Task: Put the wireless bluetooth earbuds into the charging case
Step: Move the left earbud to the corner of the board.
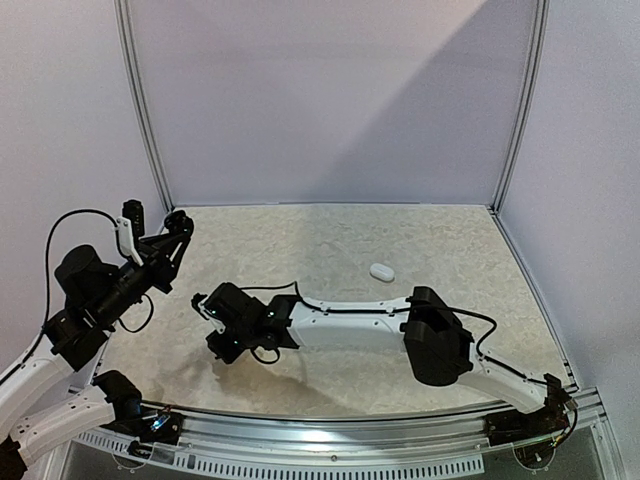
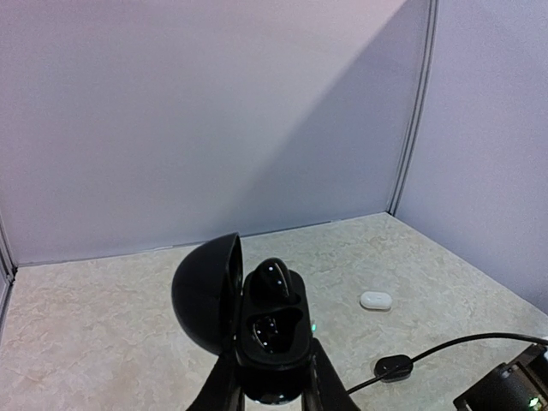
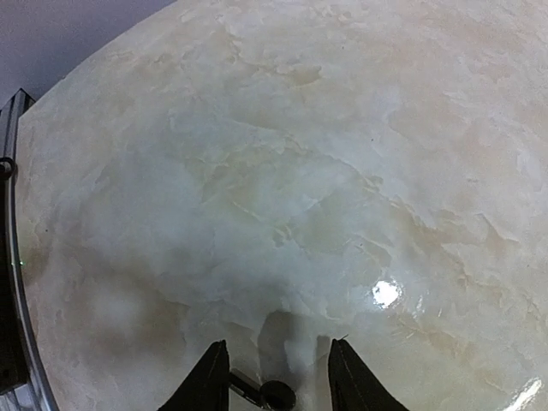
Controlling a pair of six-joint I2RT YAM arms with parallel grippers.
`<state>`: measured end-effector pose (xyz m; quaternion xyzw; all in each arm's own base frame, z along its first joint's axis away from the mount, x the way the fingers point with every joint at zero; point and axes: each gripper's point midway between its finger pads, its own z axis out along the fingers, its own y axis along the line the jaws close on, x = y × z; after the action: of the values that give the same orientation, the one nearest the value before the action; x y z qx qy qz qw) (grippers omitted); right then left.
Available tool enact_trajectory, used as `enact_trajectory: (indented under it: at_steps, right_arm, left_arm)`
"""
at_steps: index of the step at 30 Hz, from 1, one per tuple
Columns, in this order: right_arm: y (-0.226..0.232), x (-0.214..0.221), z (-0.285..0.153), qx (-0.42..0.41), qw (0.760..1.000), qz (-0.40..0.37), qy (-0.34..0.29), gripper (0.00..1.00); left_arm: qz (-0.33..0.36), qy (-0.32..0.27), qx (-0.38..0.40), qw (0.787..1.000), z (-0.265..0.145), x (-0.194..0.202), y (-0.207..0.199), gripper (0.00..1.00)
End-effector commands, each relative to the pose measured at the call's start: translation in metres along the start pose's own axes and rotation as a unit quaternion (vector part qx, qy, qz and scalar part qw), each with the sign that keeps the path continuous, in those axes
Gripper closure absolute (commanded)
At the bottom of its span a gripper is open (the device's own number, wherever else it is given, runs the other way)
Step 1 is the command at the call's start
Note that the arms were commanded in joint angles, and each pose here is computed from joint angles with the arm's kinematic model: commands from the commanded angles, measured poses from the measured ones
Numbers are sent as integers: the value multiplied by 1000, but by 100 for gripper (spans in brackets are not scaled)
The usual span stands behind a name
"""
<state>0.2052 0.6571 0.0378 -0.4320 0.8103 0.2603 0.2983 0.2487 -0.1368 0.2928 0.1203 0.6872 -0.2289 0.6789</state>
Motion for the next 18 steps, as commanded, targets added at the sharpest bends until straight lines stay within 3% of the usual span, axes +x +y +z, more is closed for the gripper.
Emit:
enact_trajectory:
  at_steps: [1, 7, 18]
  right_arm:
    - [0, -51, -37, 8, 996, 56, -66, 59]
    - [-4, -12, -16, 19, 997, 70, -13, 60]
    - [0, 21, 3, 23, 998, 54, 23, 62]
  left_arm:
    - [-4, -5, -6, 1000, -1, 1, 4, 100]
    - [-3, -4, -6, 1000, -1, 2, 5, 100]
    - [-4, 0, 7, 1000, 0, 3, 0, 100]
